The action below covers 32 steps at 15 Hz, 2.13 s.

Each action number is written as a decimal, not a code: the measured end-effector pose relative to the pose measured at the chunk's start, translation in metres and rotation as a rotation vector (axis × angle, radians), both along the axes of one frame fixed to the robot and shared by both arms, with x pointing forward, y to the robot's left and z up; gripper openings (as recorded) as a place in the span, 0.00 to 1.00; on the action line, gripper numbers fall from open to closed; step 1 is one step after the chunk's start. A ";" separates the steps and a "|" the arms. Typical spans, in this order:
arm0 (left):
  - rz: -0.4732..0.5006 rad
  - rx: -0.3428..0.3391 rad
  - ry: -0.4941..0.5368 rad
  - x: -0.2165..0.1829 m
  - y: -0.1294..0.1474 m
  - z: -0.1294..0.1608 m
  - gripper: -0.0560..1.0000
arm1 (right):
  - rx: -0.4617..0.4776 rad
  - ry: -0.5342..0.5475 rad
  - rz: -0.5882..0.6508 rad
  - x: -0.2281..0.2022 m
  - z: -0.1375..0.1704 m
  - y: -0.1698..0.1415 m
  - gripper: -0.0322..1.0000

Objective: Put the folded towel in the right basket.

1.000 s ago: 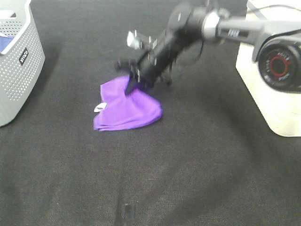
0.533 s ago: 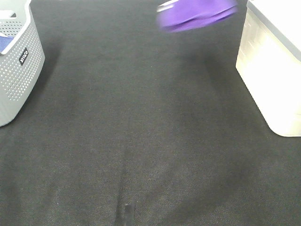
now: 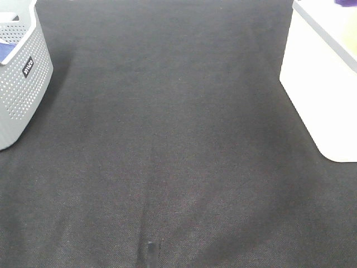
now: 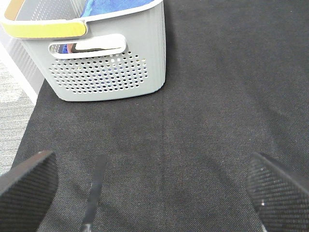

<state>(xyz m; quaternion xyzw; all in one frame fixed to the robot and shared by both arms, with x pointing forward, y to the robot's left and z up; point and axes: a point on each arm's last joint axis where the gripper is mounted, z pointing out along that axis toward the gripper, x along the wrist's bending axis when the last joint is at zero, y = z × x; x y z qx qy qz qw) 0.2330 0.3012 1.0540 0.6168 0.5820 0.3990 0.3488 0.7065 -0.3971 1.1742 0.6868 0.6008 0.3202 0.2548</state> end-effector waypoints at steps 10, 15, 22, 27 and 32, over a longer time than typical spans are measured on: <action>0.004 0.006 0.000 0.000 0.001 0.000 0.99 | -0.036 0.089 0.057 -0.003 -0.017 0.008 0.98; 0.006 0.009 0.000 0.000 0.001 0.000 0.99 | -0.156 -0.021 0.163 -0.035 0.043 0.095 0.98; 0.008 0.012 0.000 0.000 0.001 0.000 0.99 | -0.189 0.026 0.161 -0.192 0.067 0.105 0.98; 0.009 0.013 0.001 0.000 0.001 0.000 0.99 | -0.200 -0.054 0.145 -0.335 0.002 0.101 0.98; 0.009 0.018 0.001 0.000 0.001 0.000 0.99 | -0.185 -0.199 0.115 -0.443 -0.081 0.099 0.98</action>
